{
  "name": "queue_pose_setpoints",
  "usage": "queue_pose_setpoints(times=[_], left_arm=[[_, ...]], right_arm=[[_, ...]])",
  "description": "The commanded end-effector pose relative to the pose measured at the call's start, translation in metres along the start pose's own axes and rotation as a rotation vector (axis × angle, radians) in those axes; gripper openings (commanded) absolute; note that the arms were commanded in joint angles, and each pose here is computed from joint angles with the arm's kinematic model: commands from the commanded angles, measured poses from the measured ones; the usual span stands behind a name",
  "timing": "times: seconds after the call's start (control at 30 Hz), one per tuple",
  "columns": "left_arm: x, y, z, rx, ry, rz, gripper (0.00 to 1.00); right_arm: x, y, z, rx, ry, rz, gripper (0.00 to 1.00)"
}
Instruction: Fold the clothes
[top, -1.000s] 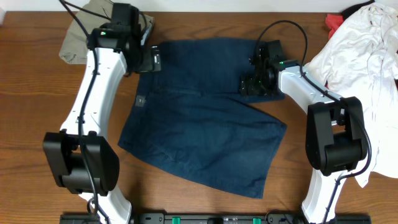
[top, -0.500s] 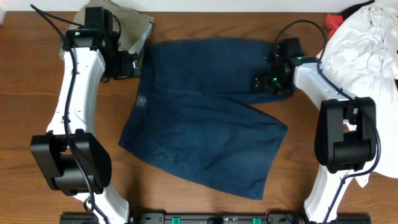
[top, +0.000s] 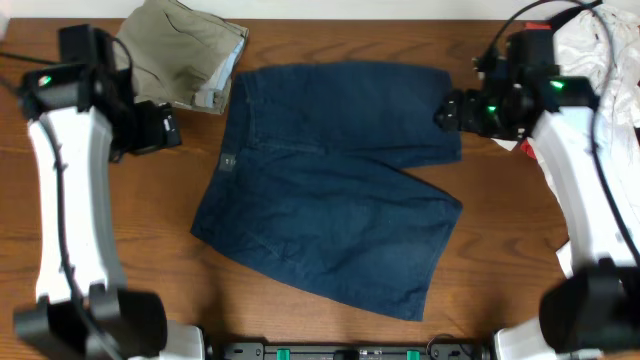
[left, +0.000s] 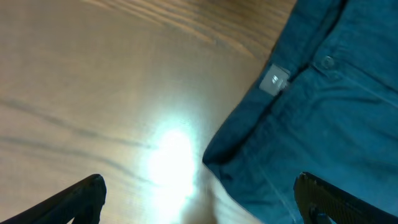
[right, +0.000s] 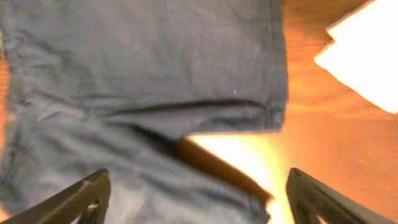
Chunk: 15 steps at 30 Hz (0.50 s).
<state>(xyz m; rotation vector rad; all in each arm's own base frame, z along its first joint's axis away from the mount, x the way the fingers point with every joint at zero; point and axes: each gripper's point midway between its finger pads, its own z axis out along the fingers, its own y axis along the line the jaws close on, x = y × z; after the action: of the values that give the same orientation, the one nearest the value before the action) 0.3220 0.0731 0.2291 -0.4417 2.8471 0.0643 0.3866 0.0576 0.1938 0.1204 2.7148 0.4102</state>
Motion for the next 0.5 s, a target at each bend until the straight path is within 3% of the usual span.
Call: queue_pose_setpoints(times=[0.0, 0.13, 0.3, 0.47], left_arm=[[0.013, -0.003, -0.013, 0.020, 0.011, -0.020, 0.98], [0.038, 0.000, -0.012, 0.010, 0.082, -0.070, 0.98], [0.052, 0.000, 0.006, 0.007, 0.098, -0.102, 0.98], [0.054, 0.000, 0.028, 0.006, 0.101, -0.110, 0.98]], right_arm=[[0.026, -0.006, -0.012, 0.069, 0.043, 0.034, 0.85], [0.073, -0.010, -0.012, 0.076, 0.111, 0.055, 0.87], [0.143, -0.031, 0.021, 0.100, 0.250, 0.074, 0.88], [0.164, -0.044, 0.058, 0.094, 0.245, 0.060, 0.85]])
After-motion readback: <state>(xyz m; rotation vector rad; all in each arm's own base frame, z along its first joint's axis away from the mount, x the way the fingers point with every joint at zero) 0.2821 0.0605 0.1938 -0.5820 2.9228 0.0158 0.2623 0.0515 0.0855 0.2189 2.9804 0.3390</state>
